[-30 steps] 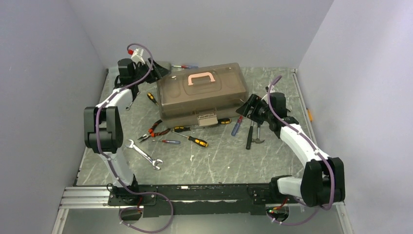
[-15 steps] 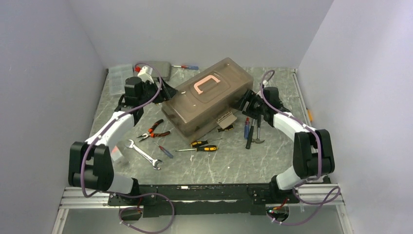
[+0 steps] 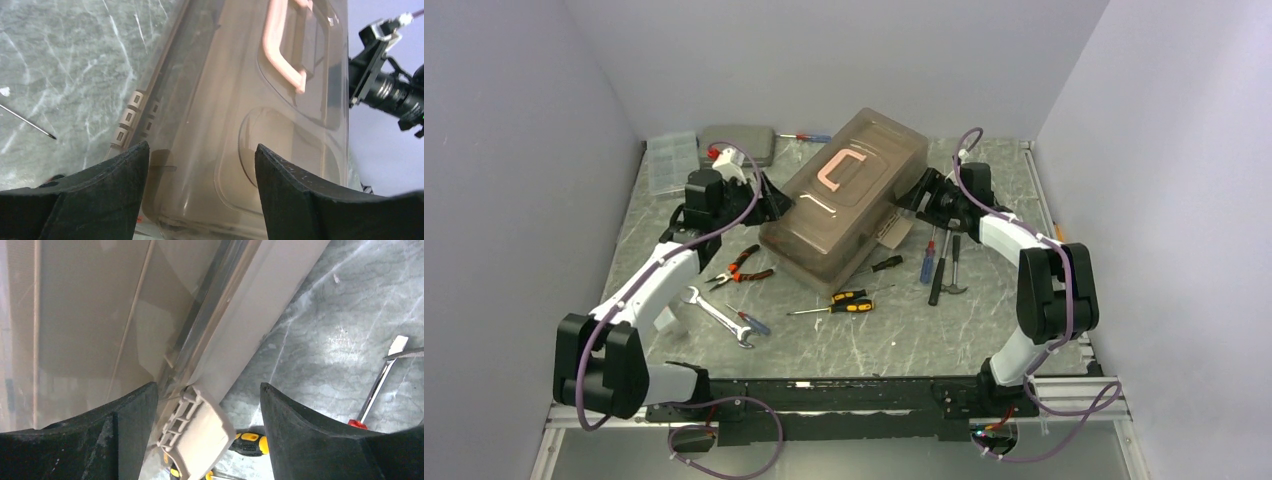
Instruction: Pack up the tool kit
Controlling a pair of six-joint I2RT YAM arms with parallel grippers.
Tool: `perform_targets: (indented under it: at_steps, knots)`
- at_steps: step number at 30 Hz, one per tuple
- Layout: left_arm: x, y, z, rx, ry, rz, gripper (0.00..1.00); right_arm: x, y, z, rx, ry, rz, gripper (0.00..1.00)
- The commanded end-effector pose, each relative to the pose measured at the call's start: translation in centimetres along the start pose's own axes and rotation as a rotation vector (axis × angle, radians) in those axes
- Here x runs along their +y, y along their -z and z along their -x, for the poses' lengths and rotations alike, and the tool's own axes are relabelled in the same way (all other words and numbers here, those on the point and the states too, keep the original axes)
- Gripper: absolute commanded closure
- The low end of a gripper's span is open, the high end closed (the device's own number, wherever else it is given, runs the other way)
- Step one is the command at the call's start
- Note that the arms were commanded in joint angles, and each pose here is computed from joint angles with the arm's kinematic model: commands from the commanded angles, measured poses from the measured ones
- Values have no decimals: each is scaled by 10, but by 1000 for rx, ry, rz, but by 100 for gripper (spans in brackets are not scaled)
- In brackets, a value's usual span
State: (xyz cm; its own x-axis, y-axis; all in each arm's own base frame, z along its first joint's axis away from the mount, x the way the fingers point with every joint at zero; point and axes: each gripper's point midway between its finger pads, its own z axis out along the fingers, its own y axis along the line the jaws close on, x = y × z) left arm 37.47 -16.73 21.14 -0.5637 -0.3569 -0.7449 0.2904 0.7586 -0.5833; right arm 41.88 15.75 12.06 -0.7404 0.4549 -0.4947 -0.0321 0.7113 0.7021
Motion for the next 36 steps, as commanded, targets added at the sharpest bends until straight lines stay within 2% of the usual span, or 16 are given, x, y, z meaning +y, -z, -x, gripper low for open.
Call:
perform_targets:
  at_steps: [1,9,17,24,27,30,33,36]
  knots:
    - [-36,9,-36,109,-16,-75,22,35,-1,27,-54,53,102,22]
    - [-66,17,-62,163,-18,-142,21,44,5,41,-58,80,108,20]
    - [-98,19,-79,222,-40,-214,17,42,33,60,-89,99,79,16]
    - [-80,18,-31,162,-96,-106,9,62,55,61,-89,118,97,15]
    - [-72,14,-13,160,-83,-89,6,71,61,60,-89,89,120,10]
    - [-68,8,-2,142,-60,-95,1,79,61,53,-76,32,185,8]
    - [-64,1,8,131,-20,-112,1,88,61,50,-90,11,247,10]
    - [-64,-12,7,168,4,-146,0,96,56,41,-57,13,276,7]
